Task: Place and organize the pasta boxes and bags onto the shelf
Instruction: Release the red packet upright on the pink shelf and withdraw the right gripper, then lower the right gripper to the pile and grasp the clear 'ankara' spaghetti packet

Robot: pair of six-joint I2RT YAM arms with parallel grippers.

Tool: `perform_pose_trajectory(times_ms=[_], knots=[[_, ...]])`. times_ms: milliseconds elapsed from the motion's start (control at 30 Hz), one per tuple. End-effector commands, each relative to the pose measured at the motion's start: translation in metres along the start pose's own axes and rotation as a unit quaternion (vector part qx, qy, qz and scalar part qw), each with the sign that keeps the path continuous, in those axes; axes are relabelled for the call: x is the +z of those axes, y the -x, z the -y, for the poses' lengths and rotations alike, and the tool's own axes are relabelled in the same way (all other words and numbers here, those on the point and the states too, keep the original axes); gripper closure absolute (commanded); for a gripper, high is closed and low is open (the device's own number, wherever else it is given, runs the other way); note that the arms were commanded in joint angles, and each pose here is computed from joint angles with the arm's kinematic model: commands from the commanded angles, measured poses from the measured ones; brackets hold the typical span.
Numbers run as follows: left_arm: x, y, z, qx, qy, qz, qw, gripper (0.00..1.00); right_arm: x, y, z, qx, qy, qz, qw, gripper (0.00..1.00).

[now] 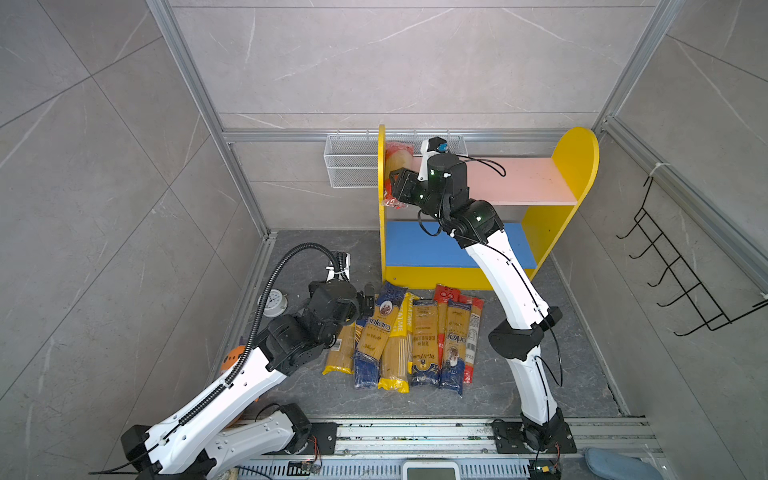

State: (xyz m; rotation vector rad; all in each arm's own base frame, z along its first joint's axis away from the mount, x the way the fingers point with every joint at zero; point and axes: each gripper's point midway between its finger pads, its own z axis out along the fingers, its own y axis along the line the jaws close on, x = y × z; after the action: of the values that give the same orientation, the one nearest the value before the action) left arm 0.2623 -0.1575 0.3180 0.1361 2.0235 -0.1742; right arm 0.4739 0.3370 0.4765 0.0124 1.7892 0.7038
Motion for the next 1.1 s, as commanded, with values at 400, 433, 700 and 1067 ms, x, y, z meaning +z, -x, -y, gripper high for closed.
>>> perform_pose_trajectory(times_ms=[400, 433, 700, 1067], knots=[[-0.021, 0.012, -0.007, -0.020, -0.018, 0.024, 0.999, 0.00, -0.080, 0.051, 0.000, -0.039, -0.011, 0.036, 0.999, 0.25], [-0.022, 0.013, -0.007, -0.023, -0.020, 0.024, 0.999, 0.00, -0.085, 0.050, 0.001, -0.041, -0.013, 0.033, 0.999, 0.25], [-0.025, 0.000, -0.001, -0.050, -0.050, 0.004, 0.997, 0.00, -0.131, 0.005, 0.030, -0.066, -0.055, -0.016, 0.996, 0.08], [-0.024, -0.026, 0.010, -0.083, -0.089, -0.034, 0.992, 0.00, -0.193, -0.143, 0.097, -0.083, -0.130, -0.168, 0.974, 0.09]])
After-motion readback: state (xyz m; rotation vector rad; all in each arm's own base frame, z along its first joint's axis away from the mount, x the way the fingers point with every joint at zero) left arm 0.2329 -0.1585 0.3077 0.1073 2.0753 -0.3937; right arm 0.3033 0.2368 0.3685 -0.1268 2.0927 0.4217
